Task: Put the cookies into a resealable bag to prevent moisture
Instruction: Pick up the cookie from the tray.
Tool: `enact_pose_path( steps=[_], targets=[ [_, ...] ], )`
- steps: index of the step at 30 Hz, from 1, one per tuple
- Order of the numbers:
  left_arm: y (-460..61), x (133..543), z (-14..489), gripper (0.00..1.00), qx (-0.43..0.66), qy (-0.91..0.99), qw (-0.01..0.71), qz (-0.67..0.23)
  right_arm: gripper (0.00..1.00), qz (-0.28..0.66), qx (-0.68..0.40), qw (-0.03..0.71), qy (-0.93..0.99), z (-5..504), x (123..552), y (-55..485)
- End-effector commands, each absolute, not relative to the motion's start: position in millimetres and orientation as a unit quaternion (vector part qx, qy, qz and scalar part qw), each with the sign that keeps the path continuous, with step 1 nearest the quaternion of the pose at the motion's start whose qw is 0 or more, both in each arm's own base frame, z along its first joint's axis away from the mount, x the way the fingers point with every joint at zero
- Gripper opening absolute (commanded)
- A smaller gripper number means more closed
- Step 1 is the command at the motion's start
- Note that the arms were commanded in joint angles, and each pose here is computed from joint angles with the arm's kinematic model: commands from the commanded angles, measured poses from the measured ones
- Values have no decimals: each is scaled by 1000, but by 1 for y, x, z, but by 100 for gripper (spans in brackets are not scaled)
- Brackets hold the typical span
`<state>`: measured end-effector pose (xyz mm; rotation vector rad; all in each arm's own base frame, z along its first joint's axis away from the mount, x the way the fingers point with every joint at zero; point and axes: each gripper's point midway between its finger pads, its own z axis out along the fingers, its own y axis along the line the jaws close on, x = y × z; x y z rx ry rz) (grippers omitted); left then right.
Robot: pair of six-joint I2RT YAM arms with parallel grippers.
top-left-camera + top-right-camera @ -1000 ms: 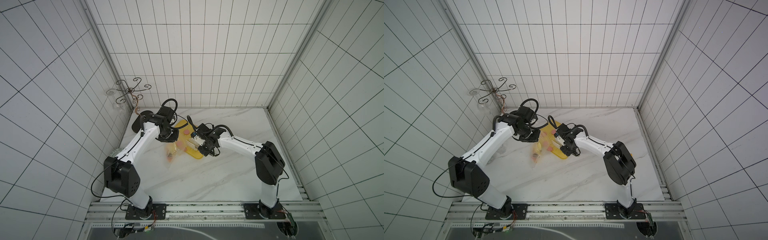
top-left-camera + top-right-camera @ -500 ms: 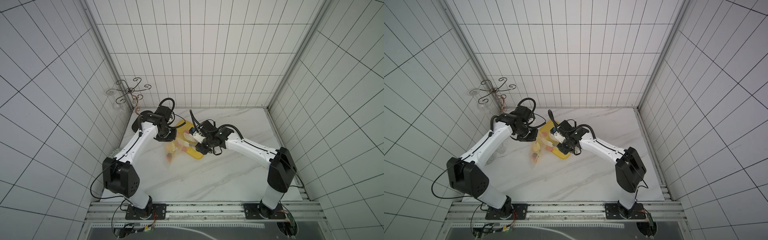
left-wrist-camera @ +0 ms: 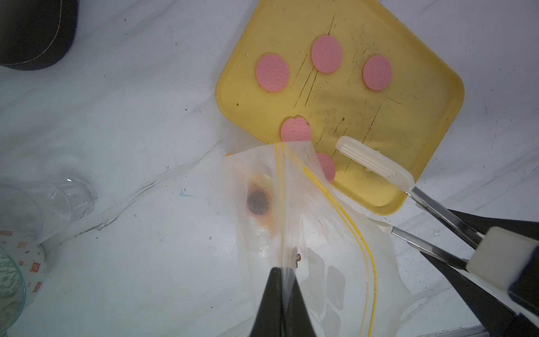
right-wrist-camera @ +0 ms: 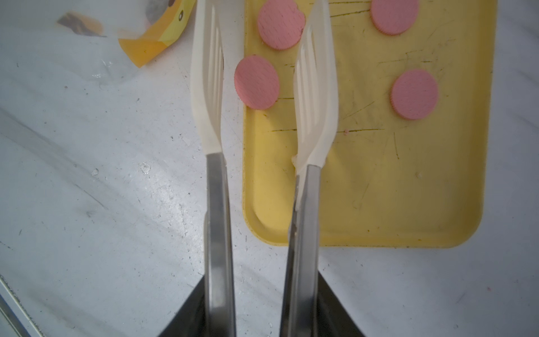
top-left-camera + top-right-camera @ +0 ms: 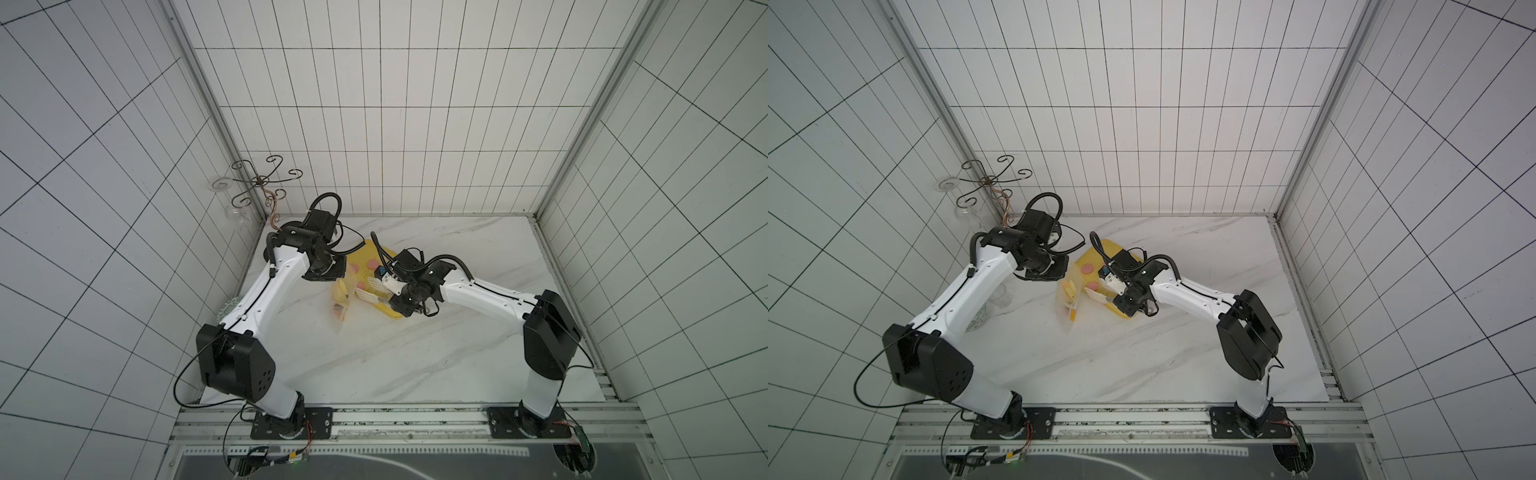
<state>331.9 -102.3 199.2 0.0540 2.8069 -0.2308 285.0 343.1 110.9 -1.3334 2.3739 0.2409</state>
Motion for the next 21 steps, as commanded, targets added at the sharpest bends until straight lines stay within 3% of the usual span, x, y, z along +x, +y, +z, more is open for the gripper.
enact_pose_path(
  steps=[1, 21],
  targets=[
    [-101, 336, 210, 0, 15, 980, 182, -83, 47, 80, -497, 185, 844, 89, 275, 343],
    [-108, 337, 206, 0, 27, 980, 172, -97, 40, 11, -487, 175, 855, 74, 294, 337]
  ],
)
